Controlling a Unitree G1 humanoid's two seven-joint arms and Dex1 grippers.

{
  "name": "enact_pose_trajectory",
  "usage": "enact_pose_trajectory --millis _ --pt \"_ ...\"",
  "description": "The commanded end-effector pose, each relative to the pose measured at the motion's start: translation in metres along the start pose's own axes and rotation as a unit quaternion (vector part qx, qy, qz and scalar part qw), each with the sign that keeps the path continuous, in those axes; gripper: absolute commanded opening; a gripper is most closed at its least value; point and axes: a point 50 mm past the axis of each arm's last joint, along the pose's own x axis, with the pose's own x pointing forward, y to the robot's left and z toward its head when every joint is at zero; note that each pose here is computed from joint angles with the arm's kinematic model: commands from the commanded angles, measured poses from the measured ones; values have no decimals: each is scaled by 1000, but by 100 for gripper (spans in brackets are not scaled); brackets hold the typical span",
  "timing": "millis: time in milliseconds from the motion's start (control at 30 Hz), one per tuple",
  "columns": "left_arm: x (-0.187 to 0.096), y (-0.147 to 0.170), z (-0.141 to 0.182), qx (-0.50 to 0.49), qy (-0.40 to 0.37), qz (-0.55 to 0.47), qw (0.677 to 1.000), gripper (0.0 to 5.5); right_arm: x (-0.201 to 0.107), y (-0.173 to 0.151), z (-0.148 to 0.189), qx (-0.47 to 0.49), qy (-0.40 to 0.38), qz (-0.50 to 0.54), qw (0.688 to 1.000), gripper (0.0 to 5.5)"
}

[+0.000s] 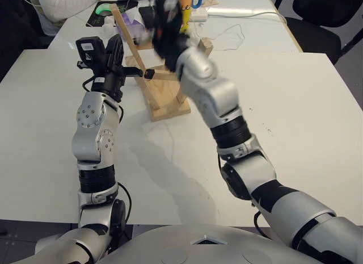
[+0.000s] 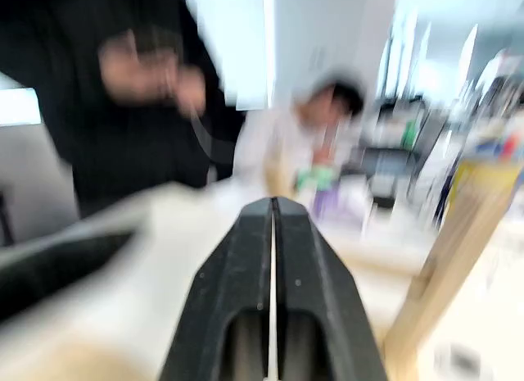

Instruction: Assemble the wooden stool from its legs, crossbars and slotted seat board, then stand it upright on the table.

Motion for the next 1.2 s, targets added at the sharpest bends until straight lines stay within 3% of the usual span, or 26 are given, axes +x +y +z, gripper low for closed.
enact_pose_trajectory --millis 33,233,400,633,833,900,967,1033,1067,1133,1200 --pt "2 -7 19 -12 -40 -8 999 0 -29 9 -145 -7 306 51 951 3" --pt "1 -6 20 -12 -42 -5 999 0 -21 15 -107 -50 220 84 970 3" --pt "1 -6 19 -15 -40 -7 999 0 -13 14 -24 -64 -25 12 998 3" --pt "4 -7 21 -15 -41 -15 999 0 -32 6 62 -68 -246 -64 965 3" --pt "4 -8 20 -15 -41 -17 999 0 -42 7 100 -67 -312 -73 945 3" --pt "3 -8 20 -15 -41 -16 999 0 -28 9 75 -94 -218 -63 969 3" --pt "2 -9 22 -15 -44 -15 999 0 -16 7 -8 -111 15 -11 994 3" --pt "0 -10 30 -17 -57 -14 998 0 -47 -6 -113 -89 244 26 965 3" --pt "-3 -9 34 -19 -65 -9 998 0 -62 -12 -146 -82 315 44 945 3" --pt "-8 -7 42 -20 -78 0 997 0 -81 -13 -177 -68 392 81 914 3" --pt "-8 -5 46 -17 -85 9 996 0 -88 -6 -188 -72 423 114 896 3"
